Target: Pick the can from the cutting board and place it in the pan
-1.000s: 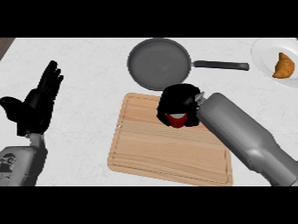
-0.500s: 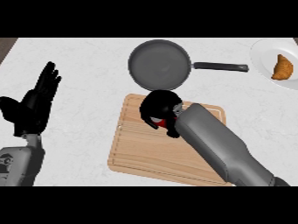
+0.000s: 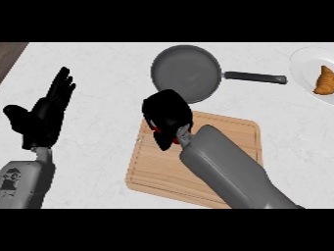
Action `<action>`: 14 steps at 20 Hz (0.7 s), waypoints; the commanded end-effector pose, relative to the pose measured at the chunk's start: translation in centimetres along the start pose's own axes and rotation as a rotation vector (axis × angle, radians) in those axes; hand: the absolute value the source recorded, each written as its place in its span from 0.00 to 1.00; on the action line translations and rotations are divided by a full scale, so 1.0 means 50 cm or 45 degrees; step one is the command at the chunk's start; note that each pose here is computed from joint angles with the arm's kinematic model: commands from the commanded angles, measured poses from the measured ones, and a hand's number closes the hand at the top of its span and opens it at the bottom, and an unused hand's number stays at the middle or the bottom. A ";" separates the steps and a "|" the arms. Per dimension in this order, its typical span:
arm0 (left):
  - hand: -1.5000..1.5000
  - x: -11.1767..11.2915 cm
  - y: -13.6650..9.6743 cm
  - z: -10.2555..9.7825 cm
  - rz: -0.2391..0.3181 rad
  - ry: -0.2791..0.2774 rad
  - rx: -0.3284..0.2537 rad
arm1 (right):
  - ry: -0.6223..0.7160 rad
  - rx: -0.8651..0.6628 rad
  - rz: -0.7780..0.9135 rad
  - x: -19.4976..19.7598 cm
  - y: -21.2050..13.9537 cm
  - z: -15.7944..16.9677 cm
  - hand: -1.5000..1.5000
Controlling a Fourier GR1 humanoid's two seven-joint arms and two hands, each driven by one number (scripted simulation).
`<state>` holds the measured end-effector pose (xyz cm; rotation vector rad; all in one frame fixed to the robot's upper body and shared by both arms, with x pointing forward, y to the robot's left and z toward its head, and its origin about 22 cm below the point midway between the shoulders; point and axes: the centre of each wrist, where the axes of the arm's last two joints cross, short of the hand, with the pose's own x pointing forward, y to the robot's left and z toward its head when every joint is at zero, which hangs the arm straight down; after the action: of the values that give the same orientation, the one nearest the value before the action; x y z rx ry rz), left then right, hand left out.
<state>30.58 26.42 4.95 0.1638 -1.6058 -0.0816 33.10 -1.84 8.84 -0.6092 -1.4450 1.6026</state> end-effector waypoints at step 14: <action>0.50 0.014 -0.008 -0.006 -0.015 -0.037 0.004 | 0.296 -0.717 -0.622 0.181 -0.151 0.045 1.00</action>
<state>30.92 26.06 5.27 0.1657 -1.6234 -0.0884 28.34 4.10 16.99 -0.7661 -1.7049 0.9117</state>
